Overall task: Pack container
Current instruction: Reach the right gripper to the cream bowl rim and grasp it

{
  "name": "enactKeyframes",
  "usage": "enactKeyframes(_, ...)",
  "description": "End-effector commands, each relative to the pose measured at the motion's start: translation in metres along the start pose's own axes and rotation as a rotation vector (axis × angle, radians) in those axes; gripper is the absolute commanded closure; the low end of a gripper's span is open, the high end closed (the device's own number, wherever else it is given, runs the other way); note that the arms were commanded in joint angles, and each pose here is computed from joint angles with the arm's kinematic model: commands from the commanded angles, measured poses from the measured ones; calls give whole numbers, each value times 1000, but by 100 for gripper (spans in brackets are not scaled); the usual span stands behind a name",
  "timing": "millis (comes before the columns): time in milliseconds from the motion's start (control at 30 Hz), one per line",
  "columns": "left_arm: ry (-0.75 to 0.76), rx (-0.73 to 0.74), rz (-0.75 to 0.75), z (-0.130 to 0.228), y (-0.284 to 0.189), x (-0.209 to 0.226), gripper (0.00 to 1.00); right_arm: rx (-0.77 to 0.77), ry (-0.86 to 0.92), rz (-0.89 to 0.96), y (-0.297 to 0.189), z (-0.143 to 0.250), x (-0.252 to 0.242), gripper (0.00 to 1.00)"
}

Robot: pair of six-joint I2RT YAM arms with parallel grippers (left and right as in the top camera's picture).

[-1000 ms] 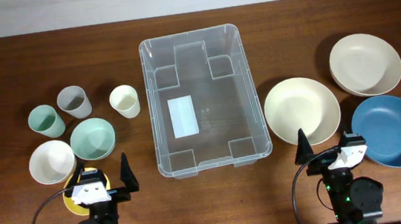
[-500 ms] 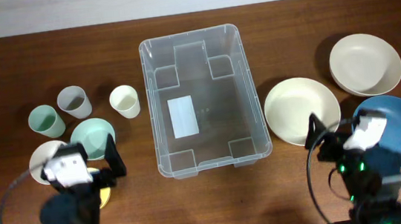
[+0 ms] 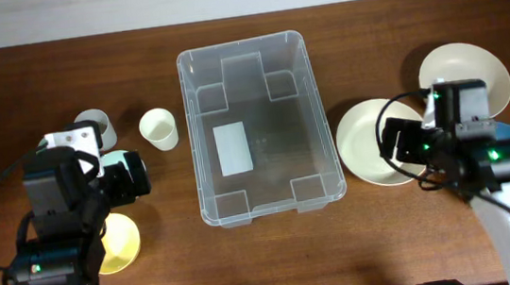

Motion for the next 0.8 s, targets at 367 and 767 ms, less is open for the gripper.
enactKeyframes(367,14,-9,4,-6,-1,-1,1,128,487,48,38,10,-77,1)
enactKeyframes(767,14,-12,4,-7,-1,-1,1,279,485,-34,124,38,-74,1)
Point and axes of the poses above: each gripper's point midway between its finger pads, its own y axis out along the fingers, its own x axis along the line the jaws close on, z = x × y, the point moved 3 cm from there along -y, back along the fingers, and after that the axes turned 3 degrees about -y, right-handed, at the moved point
